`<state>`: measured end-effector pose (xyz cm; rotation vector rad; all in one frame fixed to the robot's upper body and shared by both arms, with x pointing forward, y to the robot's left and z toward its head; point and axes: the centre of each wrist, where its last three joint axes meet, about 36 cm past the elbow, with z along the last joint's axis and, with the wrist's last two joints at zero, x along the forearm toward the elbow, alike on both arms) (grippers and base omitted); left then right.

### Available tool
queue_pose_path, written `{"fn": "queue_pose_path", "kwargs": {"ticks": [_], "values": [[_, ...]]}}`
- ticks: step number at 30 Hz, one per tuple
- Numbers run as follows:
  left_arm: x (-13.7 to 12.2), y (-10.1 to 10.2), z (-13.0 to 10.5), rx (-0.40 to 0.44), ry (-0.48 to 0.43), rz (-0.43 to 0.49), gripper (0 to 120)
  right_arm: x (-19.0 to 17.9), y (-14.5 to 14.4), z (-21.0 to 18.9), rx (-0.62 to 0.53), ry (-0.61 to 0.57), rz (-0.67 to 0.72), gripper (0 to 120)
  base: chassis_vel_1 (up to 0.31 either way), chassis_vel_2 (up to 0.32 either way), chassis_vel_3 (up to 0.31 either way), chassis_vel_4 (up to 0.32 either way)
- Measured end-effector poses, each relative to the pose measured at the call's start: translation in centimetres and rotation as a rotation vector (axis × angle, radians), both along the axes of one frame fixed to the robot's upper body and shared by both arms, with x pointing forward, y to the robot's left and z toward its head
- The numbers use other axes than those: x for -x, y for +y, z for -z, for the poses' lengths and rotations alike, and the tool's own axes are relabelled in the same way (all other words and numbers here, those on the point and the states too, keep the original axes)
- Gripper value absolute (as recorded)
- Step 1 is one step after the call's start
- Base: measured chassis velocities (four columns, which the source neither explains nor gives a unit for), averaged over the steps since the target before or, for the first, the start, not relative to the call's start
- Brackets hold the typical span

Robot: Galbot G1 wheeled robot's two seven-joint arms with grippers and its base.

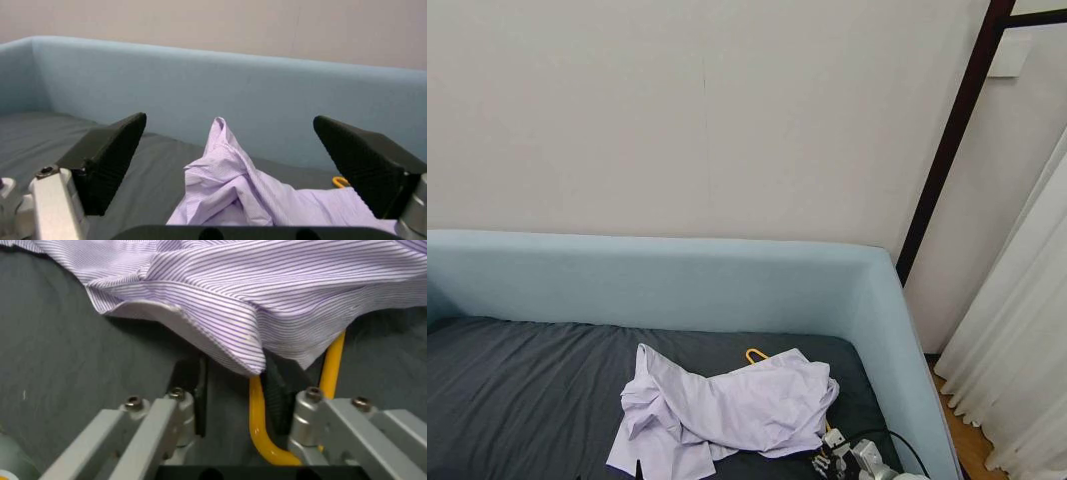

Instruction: Pick up the clothes from the sofa and hang them on the clothes hanger.

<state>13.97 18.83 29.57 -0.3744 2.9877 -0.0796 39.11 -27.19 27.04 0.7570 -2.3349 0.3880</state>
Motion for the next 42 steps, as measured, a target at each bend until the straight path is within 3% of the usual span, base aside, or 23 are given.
{"fn": "queue_pose_path", "kwargs": {"ticks": [8, 18, 22, 26, 28, 29, 30, 35, 42], "values": [[-0.1, -0.1, 0.2, 0.002, 0.002, 0.001, 99, 0.3, -0.3, -0.3, 0.032, -0.025, -0.028, 1, 0.000, 0.000, 0.000, 0.000], [0.1, 0.0, 0.2, -0.001, -0.004, 0.012, 99, 0.7, 1.0, -3.6, -0.007, -0.067, -0.086, 0, 0.000, 0.000, 0.000, 0.000], [0.2, 0.1, 0.1, -0.007, -0.006, 0.021, 99, 1.2, 3.0, -8.1, -0.067, -0.038, -0.082, 0, 0.000, 0.000, 0.000, 0.000], [0.4, 0.4, 0.2, -0.023, -0.011, 0.037, 99, 0.9, 5.8, -15.7, -0.207, 0.010, -0.068, 0, 0.000, 0.000, 0.000, 0.000], [0.5, 0.4, 0.2, -0.026, -0.012, 0.040, 99, 0.7, 6.2, -16.8, -0.225, 0.016, -0.067, 0, 0.000, 0.000, 0.000, 0.000], [0.7, 0.7, 0.3, -0.038, -0.017, 0.055, 99, -1.0, 7.2, -22.5, -0.299, 0.004, -0.066, 0, 0.000, 0.000, 0.000, 0.000], [0.7, 1.0, 0.3, -0.047, -0.022, 0.063, 98, -2.0, 7.4, -25.5, -0.326, -0.014, -0.070, 0, 0.000, 0.000, 0.000, 0.000], [0.7, 1.9, 0.0, -0.068, -0.046, 0.094, 97, -3.1, 7.8, -30.2, -0.386, -0.025, -0.075, 0, 0.000, 0.000, 0.000, 0.000], [2.3, 3.8, -0.8, -0.112, -0.045, 0.143, 97, -2.9, 8.2, -32.9, -0.438, -0.026, -0.076, 0, 0.000, 0.000, 0.000, 0.000]]}}
